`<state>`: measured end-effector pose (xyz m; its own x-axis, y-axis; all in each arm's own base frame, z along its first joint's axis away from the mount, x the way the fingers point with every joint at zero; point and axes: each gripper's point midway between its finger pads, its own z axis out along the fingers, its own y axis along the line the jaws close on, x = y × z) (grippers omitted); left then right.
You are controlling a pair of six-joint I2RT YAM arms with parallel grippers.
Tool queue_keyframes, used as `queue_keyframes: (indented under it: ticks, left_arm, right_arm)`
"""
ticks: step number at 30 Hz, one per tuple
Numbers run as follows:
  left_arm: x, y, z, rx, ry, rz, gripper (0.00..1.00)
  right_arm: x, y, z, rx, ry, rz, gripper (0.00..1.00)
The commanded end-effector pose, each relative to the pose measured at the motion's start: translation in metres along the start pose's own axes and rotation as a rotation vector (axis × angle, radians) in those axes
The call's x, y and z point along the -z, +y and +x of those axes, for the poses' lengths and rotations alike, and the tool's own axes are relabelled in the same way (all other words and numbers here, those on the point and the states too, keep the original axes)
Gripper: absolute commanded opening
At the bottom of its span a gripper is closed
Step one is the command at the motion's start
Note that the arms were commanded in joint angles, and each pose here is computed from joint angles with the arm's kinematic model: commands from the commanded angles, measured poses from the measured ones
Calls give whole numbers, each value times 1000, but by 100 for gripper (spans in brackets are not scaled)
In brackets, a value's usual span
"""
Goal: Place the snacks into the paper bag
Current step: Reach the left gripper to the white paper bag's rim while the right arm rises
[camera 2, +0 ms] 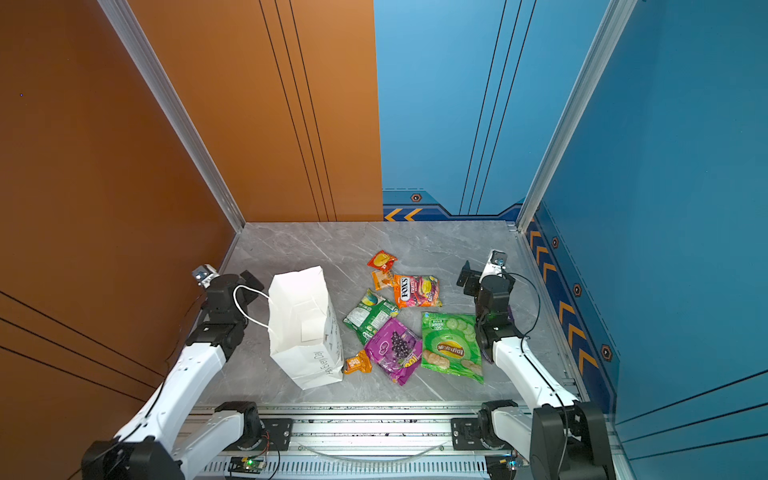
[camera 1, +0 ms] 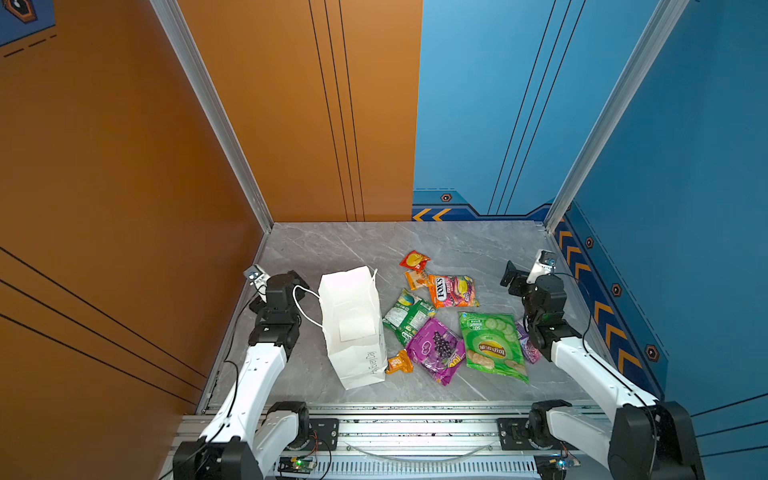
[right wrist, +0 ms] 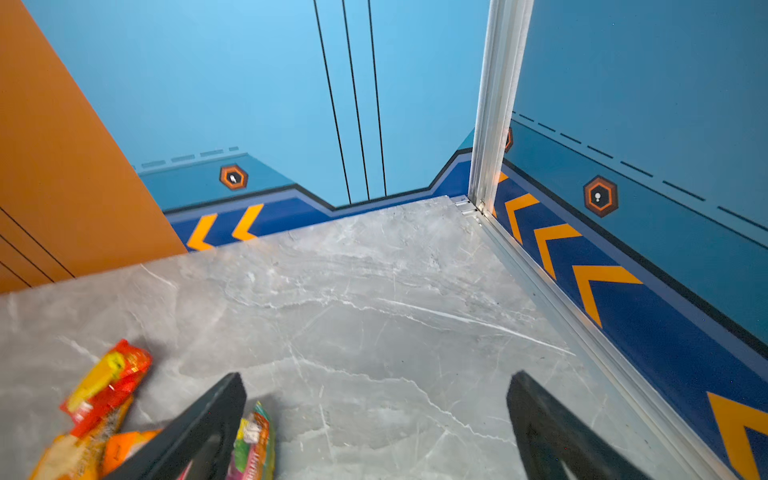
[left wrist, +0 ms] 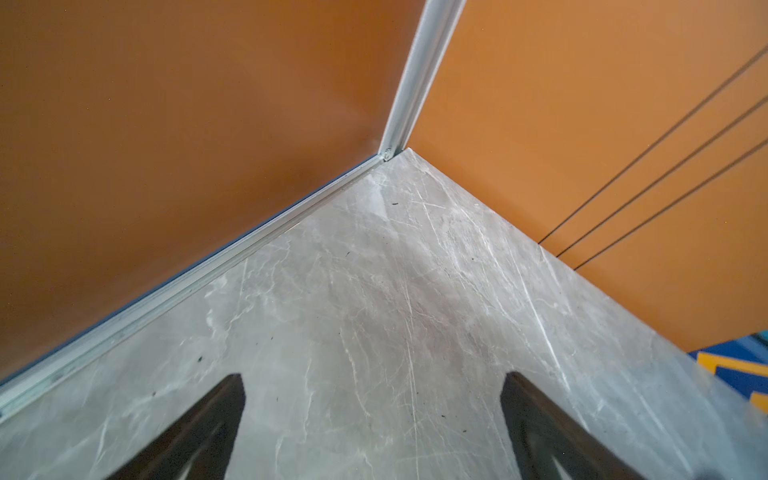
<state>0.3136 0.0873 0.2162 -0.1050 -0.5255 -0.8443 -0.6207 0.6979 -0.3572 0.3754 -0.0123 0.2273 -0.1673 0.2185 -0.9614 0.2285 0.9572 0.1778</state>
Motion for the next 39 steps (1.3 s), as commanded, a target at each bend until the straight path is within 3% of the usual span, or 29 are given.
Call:
queue_keyframes:
  ticks: [1,2,4,6,9,15,20,26,30,34,39]
  left_arm:
    - [26,30,9,154,105,-65,98]
    - [31,22,3,162,102,5,98]
    - [45,4,-11,174,108,146,98]
    - [60,1,-20,190,166,161,98]
    - [81,2,-34,139,254,109,98]
    - [140,-9,-83,124,230,152,98]
    - [177,-35,-91,71,317,237,98]
    - [215,-49,-70,-115,506,295,98]
    - [237,-51,-32,-282,696,297,98]
    - [248,-37,-18,-466,736,232,98]
    - [250,-25,8,-540,816,181,100]
  right_arm:
    - [12,-23,4,-329,133,110,100]
    - [14,-26,4,-413,154,109,100]
    - [12,-10,-2,-474,200,-53,100]
    - [15,-10,-2,-475,244,-49,100]
    - [21,-10,-2,-381,307,4,100]
    - [33,11,-12,-234,341,7,100]
    - [39,34,-24,-123,367,25,100]
    - [46,64,-38,-33,357,-15,100]
    - [48,75,-40,-3,355,-23,100]
    - [48,80,-37,9,361,-23,100]
    - [48,84,-31,19,373,-23,100]
